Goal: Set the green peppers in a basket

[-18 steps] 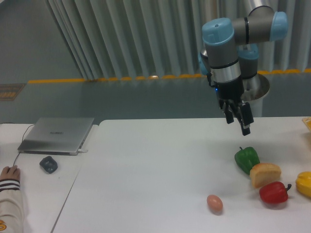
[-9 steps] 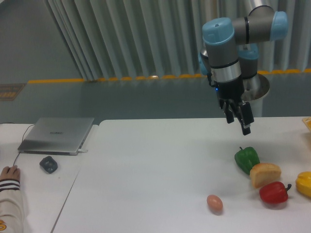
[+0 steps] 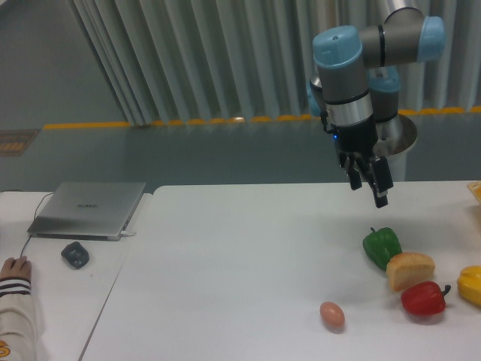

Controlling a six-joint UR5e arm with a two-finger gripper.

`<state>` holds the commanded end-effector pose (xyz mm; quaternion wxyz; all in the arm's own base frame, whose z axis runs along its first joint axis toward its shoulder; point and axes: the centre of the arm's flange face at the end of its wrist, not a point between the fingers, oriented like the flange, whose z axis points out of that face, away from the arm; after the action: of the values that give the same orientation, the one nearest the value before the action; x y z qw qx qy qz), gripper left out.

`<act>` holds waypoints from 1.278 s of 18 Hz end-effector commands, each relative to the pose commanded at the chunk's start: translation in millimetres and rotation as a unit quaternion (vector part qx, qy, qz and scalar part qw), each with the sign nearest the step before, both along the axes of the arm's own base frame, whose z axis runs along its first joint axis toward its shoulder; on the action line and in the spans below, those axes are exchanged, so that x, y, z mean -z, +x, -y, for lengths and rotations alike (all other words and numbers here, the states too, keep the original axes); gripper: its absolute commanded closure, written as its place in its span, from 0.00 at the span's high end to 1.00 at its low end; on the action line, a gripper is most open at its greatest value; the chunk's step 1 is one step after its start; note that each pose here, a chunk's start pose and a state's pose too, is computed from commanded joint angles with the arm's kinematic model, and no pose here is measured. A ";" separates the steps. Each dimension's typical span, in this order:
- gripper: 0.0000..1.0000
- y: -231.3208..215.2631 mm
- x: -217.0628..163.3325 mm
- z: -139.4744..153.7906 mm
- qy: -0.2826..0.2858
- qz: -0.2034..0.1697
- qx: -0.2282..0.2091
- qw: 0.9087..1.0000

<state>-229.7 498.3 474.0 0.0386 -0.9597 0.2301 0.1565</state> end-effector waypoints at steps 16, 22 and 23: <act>1.00 0.3 2.2 3.3 -0.002 0.001 -0.002 1.000; 1.00 -3.0 4.6 8.3 -0.004 0.003 -0.008 1.000; 1.00 -5.9 5.4 9.9 -0.005 0.003 -0.010 1.000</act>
<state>-235.6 488.5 468.6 0.0326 -0.9627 0.2210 0.1526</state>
